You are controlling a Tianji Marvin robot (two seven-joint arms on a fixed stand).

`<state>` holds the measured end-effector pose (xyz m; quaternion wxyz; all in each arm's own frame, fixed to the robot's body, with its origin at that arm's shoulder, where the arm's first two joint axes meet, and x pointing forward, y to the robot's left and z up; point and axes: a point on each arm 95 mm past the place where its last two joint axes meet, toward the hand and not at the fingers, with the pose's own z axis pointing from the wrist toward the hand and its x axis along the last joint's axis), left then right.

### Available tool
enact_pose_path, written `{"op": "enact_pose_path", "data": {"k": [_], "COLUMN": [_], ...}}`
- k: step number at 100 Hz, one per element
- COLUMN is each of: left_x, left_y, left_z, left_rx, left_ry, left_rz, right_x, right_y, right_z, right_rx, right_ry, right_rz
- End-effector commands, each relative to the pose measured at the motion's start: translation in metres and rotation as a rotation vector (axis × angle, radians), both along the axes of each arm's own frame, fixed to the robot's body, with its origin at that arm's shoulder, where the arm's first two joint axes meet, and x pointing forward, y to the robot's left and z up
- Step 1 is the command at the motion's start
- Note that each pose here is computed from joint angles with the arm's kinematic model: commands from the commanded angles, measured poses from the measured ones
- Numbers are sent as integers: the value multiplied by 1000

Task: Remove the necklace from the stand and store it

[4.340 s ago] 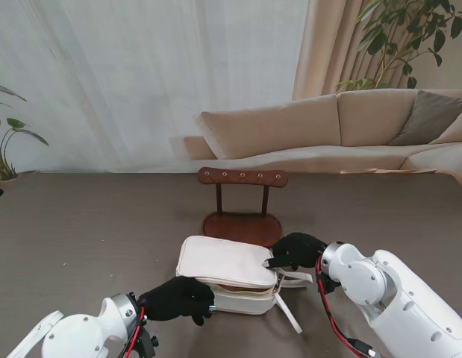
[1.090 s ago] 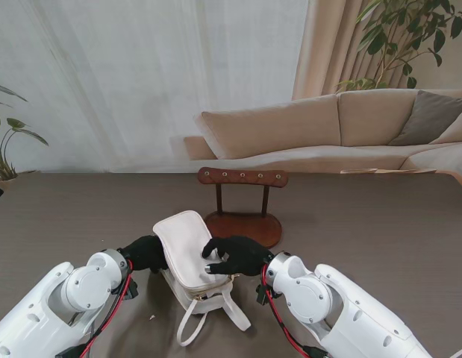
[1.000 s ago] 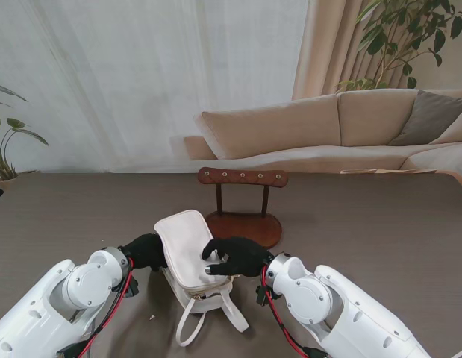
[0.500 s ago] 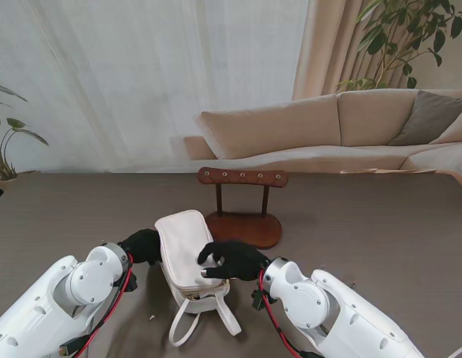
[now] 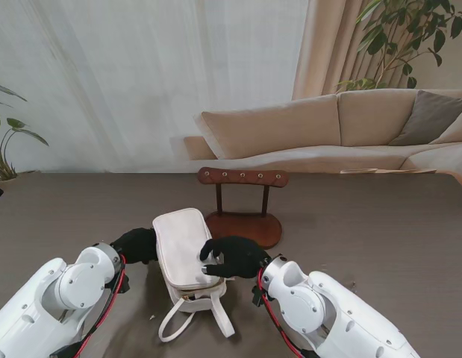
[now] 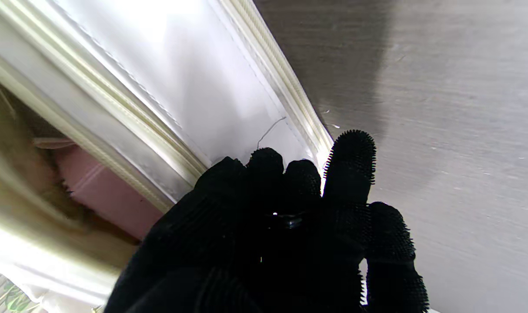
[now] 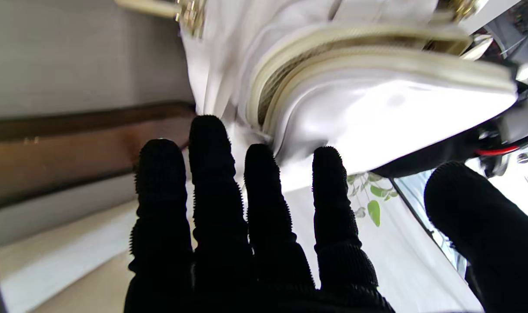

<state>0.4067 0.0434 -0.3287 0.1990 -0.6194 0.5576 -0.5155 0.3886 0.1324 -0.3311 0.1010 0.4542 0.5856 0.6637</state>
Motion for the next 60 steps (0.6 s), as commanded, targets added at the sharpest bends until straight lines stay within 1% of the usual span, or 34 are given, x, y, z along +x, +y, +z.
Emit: {"op": "enact_pose_path", "data": {"k": [1, 13, 29, 37, 48, 60], "left_x": [-7, -14, -18, -19, -20, -23], "left_y": [3, 10, 14, 15, 15, 15], "left_z": [-2, 2, 4, 5, 5, 9], "left_rx": [11, 17, 18, 15, 7, -12], "left_ry": [18, 15, 16, 19, 30, 41], "left_rz": [-7, 6, 14, 13, 6, 1], "right_x": [3, 11, 22, 26, 33, 39], "right_y": [9, 16, 27, 33, 41, 46], "right_z": [13, 25, 35, 36, 35, 29], "right_rx": [8, -4, -51, -73, -116, -154], "right_ry": [-46, -123, -207, -234, -253, -246], "right_rz": [3, -12, 7, 37, 104, 159]}}
